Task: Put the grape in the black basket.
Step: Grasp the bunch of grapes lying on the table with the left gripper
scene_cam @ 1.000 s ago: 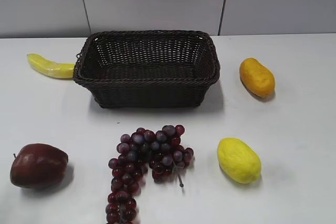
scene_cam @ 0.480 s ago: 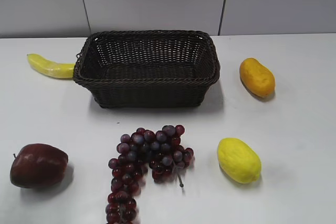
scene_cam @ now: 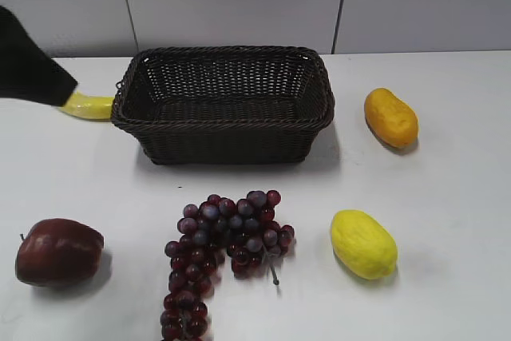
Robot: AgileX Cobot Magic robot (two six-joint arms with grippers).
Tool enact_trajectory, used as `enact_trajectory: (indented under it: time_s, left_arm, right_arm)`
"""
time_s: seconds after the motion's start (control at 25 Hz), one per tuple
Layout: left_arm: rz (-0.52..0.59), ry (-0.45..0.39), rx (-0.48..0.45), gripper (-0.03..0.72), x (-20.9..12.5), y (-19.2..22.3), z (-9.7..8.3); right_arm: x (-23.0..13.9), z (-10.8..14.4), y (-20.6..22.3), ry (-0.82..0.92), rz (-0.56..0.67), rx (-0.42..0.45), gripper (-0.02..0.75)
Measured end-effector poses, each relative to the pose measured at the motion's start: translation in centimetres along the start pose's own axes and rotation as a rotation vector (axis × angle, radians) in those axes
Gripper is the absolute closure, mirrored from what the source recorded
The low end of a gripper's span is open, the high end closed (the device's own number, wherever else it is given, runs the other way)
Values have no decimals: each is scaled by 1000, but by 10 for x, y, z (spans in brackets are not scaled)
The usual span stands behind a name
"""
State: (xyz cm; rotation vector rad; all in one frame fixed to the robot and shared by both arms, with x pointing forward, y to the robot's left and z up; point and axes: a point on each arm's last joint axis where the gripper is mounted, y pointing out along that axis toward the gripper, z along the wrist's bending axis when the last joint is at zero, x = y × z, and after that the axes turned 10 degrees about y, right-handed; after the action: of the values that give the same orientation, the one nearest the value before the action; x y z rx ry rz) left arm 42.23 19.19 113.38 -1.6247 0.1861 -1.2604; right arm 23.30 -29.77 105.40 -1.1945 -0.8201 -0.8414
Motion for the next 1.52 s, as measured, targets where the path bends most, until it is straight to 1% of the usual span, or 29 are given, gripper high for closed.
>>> enact_trajectory:
  time_s: [0.12,0.4,0.52,0.68,0.76,0.88,1.0,1.12,1.28,1.52]
  left_arm:
    - [54,47,-40,135,8,26,-10]
    - [156,159,-70,135,21,79,-40]
    - [212,196,-80,135,21,99,-49]
    - [287,243,-90,135,18,123,-57]
    - [326,226,-96,135,15,137,-58]
    - [403,178,-103,135,8,161,-59]
    - [483,114,-104,135,-2,188,-60]
    - [538,51,-96,135,-11,210,-61]
    - [577,19,-93,127,-19,230,-62]
    - [579,-15,-85,105,-26,249,-63]
  right_arm:
    - [0,0,0,0,0,0,153]
    - [0,0,0,0,0,0,153]
    - [0,0,0,0,0,0,153]
    - [0,0,0,0,0,0,153]
    - [0,0,0,0,0,0,153]
    - [0,0,0,0,0,0,153]
    - [0,0,0,0,0,0,153]
    - [0,0,0,0,0,0,153]
    - [0,0,0,0,0,0,153]
    - [0,0,0,0,0,0,153]
